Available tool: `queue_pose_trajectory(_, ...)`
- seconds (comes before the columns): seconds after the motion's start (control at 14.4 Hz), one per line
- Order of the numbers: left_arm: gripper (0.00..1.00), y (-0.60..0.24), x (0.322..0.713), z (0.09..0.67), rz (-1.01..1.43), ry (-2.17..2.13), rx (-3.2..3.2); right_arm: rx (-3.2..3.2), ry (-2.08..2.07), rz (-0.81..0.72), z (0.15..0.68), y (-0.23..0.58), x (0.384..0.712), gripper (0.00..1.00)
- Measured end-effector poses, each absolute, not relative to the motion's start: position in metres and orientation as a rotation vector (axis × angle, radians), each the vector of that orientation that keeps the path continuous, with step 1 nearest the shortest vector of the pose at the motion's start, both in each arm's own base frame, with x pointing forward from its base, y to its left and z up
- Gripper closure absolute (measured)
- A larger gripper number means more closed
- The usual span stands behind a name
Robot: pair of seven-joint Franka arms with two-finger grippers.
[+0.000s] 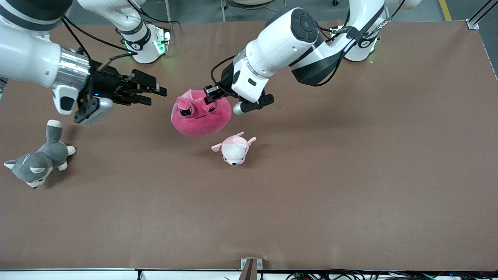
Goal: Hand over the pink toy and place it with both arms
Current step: 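Grasp the pink plush ear with the right gripper beside the left gripper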
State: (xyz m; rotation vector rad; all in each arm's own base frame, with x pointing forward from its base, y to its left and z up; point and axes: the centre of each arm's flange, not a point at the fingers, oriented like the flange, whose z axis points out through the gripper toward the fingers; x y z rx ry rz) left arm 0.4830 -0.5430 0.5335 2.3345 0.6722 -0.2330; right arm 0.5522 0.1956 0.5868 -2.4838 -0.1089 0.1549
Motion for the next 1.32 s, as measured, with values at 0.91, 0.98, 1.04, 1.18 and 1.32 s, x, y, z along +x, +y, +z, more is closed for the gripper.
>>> queue_pose_trajectory(0.91, 0.91, -0.550, 0.478, 0.532, -0.245, 0.677, 2.331, -2.576, -0.195, 0.199, 0.556, 0.229, 0.552, 0.25)
queue_pose_trajectory(0.98, 0.91, -0.550, 0.478, 0.532, -0.245, 0.677, 2.331, -2.599, -0.219, 0.200, 0.555, 0.235, 0.549, 0.26)
queue_pose_trajectory(1.04, 0.91, -0.550, 0.478, 0.532, -0.245, 0.677, 2.331, -2.624, -0.248, 0.201, 0.554, 0.241, 0.546, 0.26)
queue_pose_trajectory(1.18, 0.91, -0.550, 0.479, 0.531, -0.247, 0.678, 2.332, -2.651, -0.282, 0.205, 0.552, 0.253, 0.540, 0.27)
queue_pose_trajectory(1.32, 0.91, -0.550, 0.479, 0.529, -0.249, 0.679, 2.333, -2.656, -0.281, 0.203, 0.552, 0.255, 0.539, 0.27)
